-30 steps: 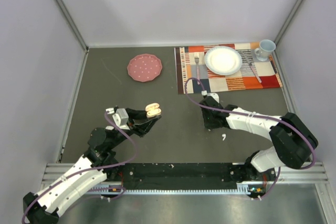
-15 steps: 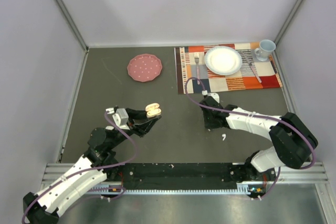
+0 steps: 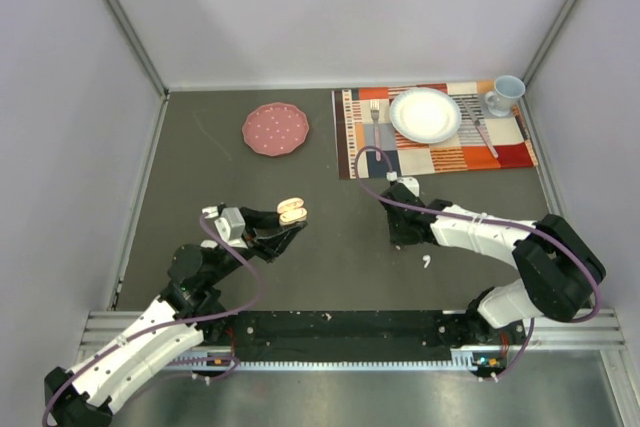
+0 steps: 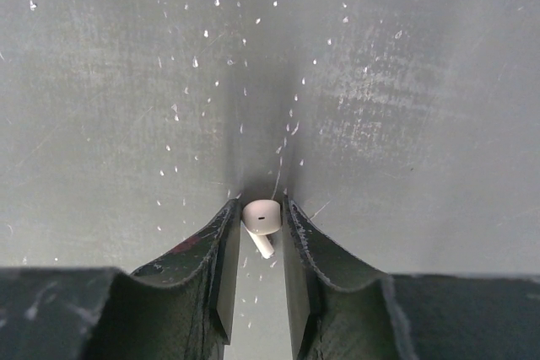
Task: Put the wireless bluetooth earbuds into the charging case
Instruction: Pick up the left earbud from the center of the board.
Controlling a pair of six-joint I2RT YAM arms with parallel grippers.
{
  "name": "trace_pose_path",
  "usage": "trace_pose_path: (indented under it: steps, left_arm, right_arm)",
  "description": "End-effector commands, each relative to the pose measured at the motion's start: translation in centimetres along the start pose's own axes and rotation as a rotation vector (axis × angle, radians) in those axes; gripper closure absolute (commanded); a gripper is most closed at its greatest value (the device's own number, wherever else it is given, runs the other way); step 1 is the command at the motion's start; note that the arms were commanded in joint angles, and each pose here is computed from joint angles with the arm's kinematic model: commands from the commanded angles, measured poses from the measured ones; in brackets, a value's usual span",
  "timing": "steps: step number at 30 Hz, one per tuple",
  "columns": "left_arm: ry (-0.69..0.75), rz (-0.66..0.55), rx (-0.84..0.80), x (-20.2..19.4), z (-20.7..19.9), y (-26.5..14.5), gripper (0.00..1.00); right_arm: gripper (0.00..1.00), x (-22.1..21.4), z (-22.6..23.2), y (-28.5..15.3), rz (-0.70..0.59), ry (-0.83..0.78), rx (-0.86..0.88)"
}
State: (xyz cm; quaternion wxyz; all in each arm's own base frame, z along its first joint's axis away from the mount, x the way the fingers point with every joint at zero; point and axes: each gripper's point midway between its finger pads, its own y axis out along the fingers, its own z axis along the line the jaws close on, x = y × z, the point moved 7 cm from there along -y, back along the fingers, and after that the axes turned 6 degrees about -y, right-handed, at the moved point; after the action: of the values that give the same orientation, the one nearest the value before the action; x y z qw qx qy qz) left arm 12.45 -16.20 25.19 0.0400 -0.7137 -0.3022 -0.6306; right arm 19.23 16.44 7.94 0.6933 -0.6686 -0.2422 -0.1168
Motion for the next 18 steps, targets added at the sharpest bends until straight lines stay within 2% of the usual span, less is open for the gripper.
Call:
trace_pose_path:
  steps: [1,9,18]
  left_arm:
    - [0.006,-0.033,-0.011,0.54,-0.18,0.01,1.00]
    - [0.004,-0.031,-0.010,0.51,-0.18,0.01,1.00]
    - [0.005,-0.028,-0.011,0.45,-0.16,0.03,1.00]
  right_arm:
    - [0.71,0.34,-0.04,0.40,-0.011,0.042,-0.013]
    - [0.69,0.45,-0.12,0.49,-0.015,0.046,-0.024]
    - [0.76,0.33,-0.12,0.55,-0.014,0.057,-0.029]
